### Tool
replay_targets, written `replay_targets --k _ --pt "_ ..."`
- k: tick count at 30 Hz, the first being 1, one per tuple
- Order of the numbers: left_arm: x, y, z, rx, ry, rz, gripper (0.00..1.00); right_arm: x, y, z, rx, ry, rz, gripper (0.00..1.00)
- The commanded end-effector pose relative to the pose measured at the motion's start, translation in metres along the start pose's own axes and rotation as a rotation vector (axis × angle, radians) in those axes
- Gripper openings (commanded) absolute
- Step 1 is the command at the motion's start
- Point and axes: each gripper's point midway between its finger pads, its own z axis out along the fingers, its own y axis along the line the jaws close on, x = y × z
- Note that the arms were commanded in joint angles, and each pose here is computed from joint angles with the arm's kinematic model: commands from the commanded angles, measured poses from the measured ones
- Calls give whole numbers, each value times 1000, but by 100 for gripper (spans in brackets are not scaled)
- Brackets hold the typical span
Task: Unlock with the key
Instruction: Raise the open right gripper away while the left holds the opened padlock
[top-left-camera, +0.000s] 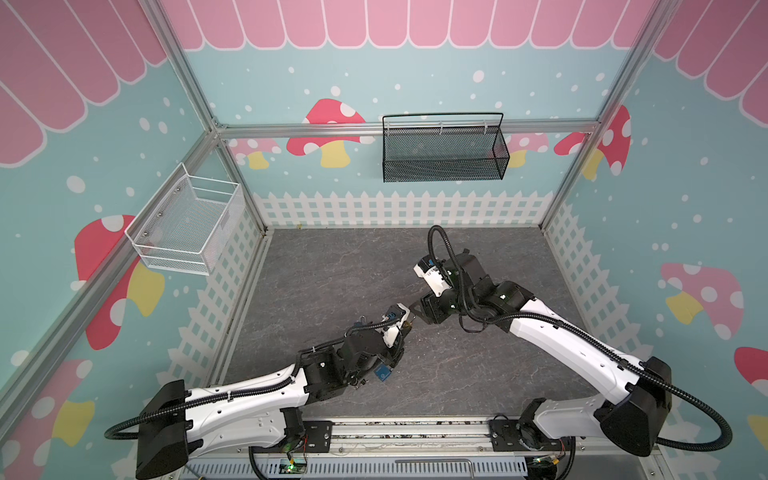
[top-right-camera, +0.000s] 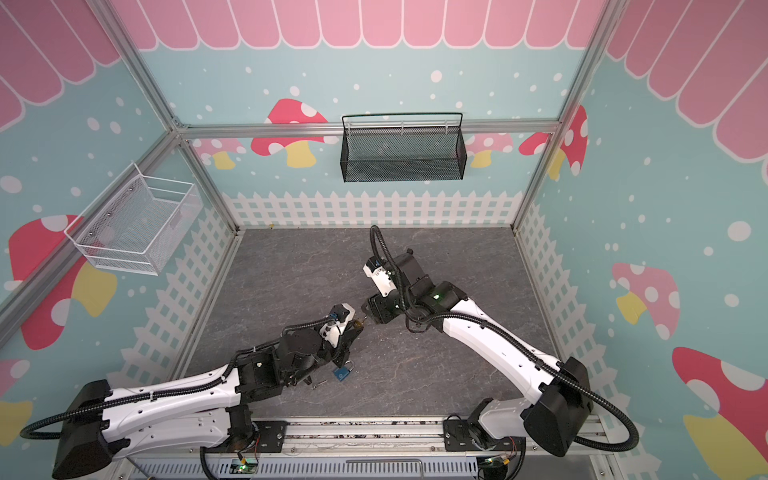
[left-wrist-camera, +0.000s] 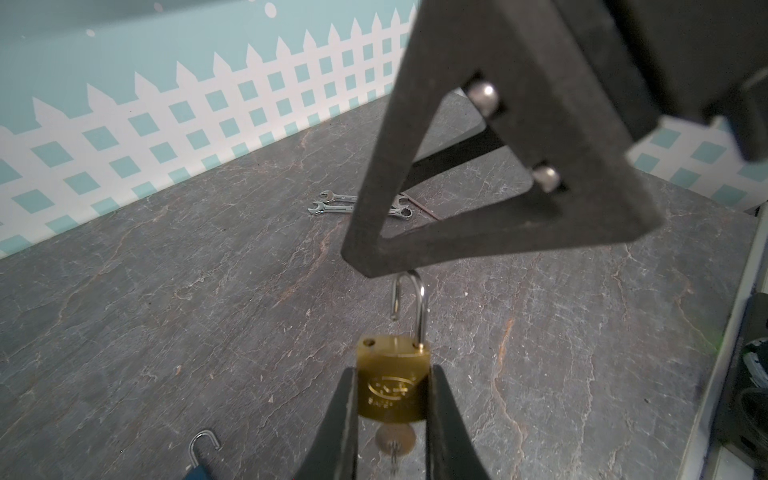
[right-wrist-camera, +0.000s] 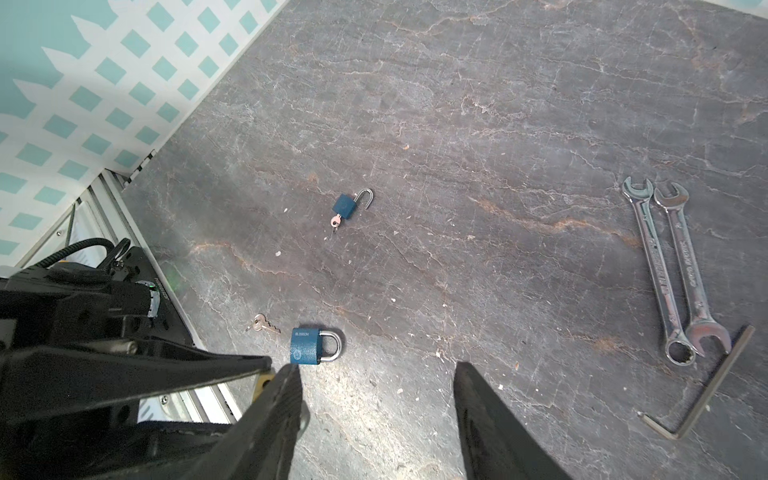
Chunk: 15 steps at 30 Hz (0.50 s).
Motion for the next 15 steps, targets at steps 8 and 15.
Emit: replay_targets --k 8,15 --pt "-8 6 -3 -25 -39 6 0 17 0 -9 14 48 -61 61" --pt "-6 8 -3 -35 -31 2 0 18 3 -14 -1 40 -52 62"
